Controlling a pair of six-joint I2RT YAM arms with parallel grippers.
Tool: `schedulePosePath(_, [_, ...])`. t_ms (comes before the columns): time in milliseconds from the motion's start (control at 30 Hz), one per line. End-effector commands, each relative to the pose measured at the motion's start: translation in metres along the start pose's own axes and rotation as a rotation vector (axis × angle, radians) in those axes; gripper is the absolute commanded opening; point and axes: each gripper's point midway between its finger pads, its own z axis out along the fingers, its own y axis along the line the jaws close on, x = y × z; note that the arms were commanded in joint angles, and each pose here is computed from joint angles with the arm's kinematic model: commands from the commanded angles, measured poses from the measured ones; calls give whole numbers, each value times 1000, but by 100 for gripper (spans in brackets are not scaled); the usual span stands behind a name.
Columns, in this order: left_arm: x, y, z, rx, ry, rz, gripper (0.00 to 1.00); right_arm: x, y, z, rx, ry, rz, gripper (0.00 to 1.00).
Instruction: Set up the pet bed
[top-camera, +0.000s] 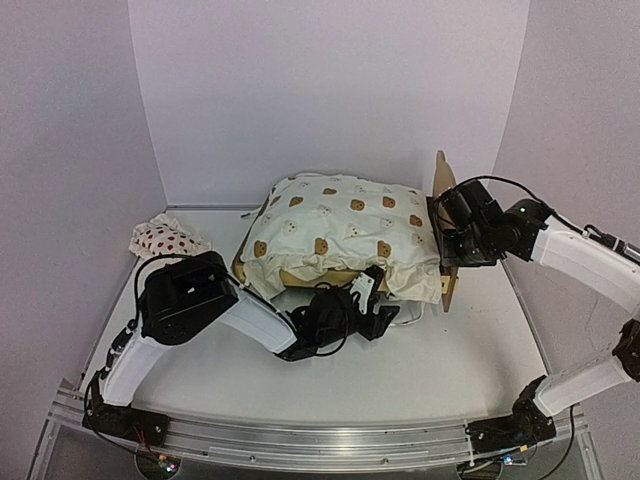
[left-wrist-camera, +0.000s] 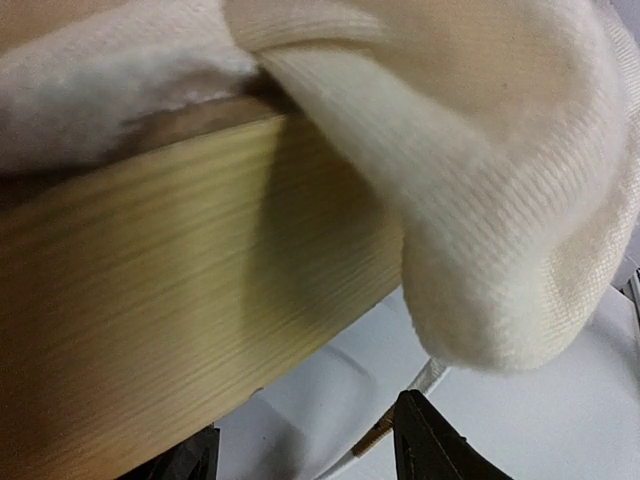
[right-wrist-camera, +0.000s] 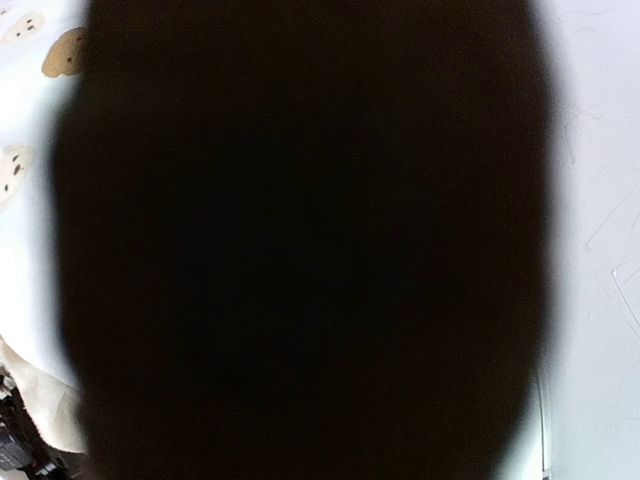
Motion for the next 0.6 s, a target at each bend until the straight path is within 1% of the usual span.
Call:
schedulePosePath(0, [-29, 0, 13, -62, -130, 17, 60, -54, 2, -49, -93, -198, 74, 0])
schedulePosePath(133, [-26, 6, 21, -150, -166, 35, 57, -53, 0, -50, -90, -199, 72, 0])
schedulePosePath(367, [-24, 20, 26, -236, -222, 5, 41, -50, -4, -53, -91, -200, 75, 0])
schedulePosePath(467, [-27, 21, 31, -256, -237, 3, 28, -48, -4, -53, -94, -196, 76, 0])
schedulePosePath(567, [-28, 19, 33, -259, -250, 2, 11, -47, -3, -53, -95, -192, 75, 0])
